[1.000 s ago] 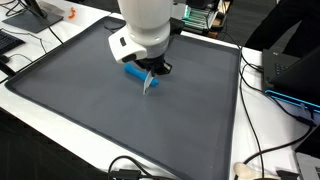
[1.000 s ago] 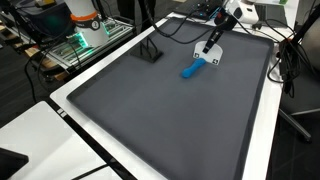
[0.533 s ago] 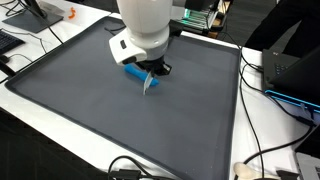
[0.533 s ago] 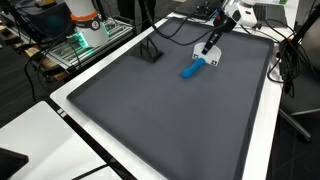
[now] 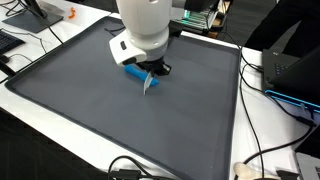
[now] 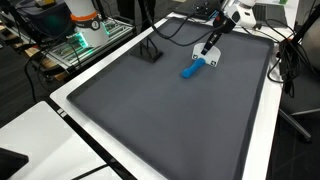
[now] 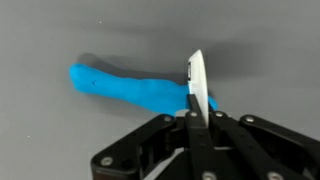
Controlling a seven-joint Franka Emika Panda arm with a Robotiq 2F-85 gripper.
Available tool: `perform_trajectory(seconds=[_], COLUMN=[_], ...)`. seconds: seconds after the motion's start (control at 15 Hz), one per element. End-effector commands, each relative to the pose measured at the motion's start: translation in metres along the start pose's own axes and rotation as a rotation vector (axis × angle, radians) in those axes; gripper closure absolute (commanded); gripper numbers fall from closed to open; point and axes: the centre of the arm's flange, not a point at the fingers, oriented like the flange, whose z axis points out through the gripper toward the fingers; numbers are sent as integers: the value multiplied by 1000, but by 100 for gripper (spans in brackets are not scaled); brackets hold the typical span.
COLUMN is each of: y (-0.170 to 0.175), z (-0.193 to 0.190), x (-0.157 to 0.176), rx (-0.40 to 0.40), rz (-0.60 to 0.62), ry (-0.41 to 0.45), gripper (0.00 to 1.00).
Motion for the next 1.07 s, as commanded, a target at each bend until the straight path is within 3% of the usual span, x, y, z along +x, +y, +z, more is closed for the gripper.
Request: perform_trajectory(seconds=[0.0, 1.0], y=[8, 16], z=[24, 34], x=[-7, -31], rx=[0, 46], rz=[-4, 11], ry=[-54, -92], gripper=[99, 99])
